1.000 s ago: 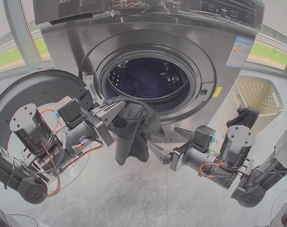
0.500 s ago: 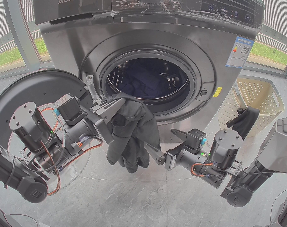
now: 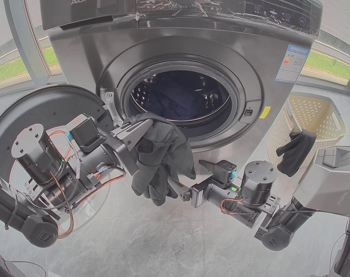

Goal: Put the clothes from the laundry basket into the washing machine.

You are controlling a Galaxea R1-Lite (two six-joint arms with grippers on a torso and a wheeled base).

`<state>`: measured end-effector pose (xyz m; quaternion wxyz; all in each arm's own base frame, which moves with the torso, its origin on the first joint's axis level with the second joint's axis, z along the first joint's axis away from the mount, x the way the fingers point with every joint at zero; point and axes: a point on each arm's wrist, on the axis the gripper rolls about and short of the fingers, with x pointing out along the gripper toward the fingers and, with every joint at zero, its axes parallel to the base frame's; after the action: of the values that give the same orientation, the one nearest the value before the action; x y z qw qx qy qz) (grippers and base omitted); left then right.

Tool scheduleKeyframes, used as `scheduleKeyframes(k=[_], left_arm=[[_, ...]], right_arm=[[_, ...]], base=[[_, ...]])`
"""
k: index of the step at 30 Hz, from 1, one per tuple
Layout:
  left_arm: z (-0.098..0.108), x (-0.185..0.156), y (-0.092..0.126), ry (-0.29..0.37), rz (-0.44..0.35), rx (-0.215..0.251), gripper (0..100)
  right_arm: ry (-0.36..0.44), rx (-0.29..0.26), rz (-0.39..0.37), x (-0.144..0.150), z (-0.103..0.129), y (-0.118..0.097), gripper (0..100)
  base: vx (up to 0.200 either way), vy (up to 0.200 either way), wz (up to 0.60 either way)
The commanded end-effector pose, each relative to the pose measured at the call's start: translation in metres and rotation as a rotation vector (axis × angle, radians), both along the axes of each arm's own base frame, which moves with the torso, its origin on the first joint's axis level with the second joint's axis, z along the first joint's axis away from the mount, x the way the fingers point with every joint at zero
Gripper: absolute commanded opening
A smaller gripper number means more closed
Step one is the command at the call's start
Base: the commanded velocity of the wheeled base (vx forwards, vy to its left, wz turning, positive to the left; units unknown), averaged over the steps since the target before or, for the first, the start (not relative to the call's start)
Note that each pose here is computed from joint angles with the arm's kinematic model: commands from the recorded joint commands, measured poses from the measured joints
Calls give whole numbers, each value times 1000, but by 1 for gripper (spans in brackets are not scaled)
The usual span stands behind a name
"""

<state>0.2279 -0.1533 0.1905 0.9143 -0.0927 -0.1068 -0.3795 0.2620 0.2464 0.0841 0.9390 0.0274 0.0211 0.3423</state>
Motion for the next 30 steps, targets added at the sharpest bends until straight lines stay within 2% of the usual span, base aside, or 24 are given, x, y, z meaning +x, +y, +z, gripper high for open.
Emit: scheduleKeyframes(k=[1,7,11,18,30], left_arm=[[1,-1,0,-1,0,-2,0],[2,-2,1,-5,-1,-4,0],[1,-1,1,0,-1,0,0],[-1,-1,0,5,-3,3,0],[-3,-1,0,10,-4,8,0]], right_arm=[[5,-14,-25,17,-14,3,100],[-22,3,-65,35,-11,-2,100],[-38,-13,-90,41,-10,-10,100],[-66,1,-139,48,4,-28,100],[-86,20,-90,44,9,-7,100]], base=[[0,0,0],[0,0,0],[0,0,0],[0,0,0],[0,0,0]])
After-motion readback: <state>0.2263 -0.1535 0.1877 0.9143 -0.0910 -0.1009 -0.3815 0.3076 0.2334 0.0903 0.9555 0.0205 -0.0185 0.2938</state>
